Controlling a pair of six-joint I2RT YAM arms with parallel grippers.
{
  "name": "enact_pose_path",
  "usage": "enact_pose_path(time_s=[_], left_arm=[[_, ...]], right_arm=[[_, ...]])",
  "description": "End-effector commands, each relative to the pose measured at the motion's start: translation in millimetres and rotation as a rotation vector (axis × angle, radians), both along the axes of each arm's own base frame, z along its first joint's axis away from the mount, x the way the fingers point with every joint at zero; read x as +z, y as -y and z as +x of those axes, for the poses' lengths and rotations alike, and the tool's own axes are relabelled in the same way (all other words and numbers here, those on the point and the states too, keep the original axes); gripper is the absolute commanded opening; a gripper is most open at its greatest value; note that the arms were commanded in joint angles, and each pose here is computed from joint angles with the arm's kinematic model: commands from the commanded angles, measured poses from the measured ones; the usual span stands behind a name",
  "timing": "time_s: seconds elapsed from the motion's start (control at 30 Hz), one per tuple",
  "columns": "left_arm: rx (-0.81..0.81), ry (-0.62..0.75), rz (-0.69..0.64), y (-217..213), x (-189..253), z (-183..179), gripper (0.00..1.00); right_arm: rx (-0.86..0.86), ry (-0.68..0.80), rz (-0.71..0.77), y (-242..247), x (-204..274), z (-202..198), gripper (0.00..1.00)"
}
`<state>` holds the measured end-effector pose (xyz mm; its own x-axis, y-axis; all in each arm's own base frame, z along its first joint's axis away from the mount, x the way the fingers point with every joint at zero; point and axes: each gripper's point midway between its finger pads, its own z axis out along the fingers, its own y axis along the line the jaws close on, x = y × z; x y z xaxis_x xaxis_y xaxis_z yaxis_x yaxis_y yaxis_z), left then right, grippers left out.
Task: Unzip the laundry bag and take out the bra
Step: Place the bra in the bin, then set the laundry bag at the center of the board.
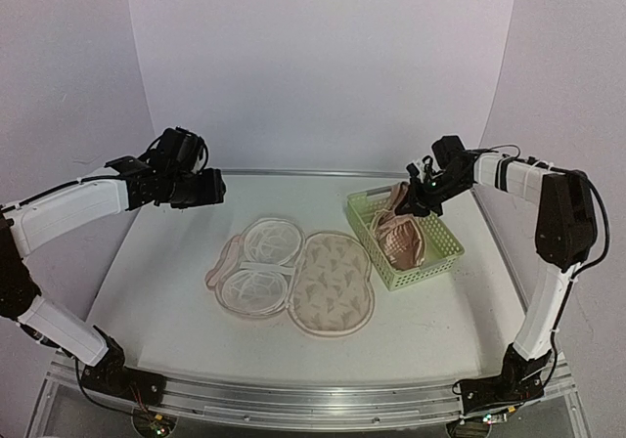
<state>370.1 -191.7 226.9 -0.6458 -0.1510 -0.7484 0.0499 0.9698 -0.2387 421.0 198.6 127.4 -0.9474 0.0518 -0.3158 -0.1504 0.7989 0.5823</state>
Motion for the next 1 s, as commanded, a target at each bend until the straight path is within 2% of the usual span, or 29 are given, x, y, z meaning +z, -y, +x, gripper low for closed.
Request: enact_pose_path(time_s=[0.0,0.1,0.2,0.33,0.43,0.63,0.8,0.97], left_arm=[[0.007,0.030,-0.026,-3.7,13.5,-2.5,0.59],[0.010,0.028,-0.026,-4.8,12.2,-3.9,0.59],[0.008,0.029,-0.022,-5.2,12.1,-4.2,0.59],[-0.001,0.026,-0.019,-3.7,11.3,-3.6,0.59],[-0.006,0.022,-0.017,-2.5,9.7,-3.3,0.60],[-0.015,0.009,-0.017,1.3,5.3,-0.7,0.60],[-0.021,0.007,-0.013,2.9,4.6,0.6,0.60],[-0.030,0.002,-0.005,4.9,2.1,2.5,0.60]], right_arm=[[0.022,0.070,0.000,-1.2,7.4,23.3,0.00],[0.011,0.064,-0.028,1.8,-0.7,29.3,0.02],[-0.012,0.067,-0.079,10.0,-5.6,35.1,0.12],[-0.051,0.073,-0.168,24.0,-9.0,40.4,0.20],[-0.081,0.096,-0.219,34.1,0.9,42.0,0.30],[-0.160,0.143,-0.343,61.5,26.4,39.3,0.43],[-0.226,0.188,-0.435,83.9,54.5,30.4,0.47],[-0.250,0.240,-0.408,83.3,85.5,17.3,0.48]])
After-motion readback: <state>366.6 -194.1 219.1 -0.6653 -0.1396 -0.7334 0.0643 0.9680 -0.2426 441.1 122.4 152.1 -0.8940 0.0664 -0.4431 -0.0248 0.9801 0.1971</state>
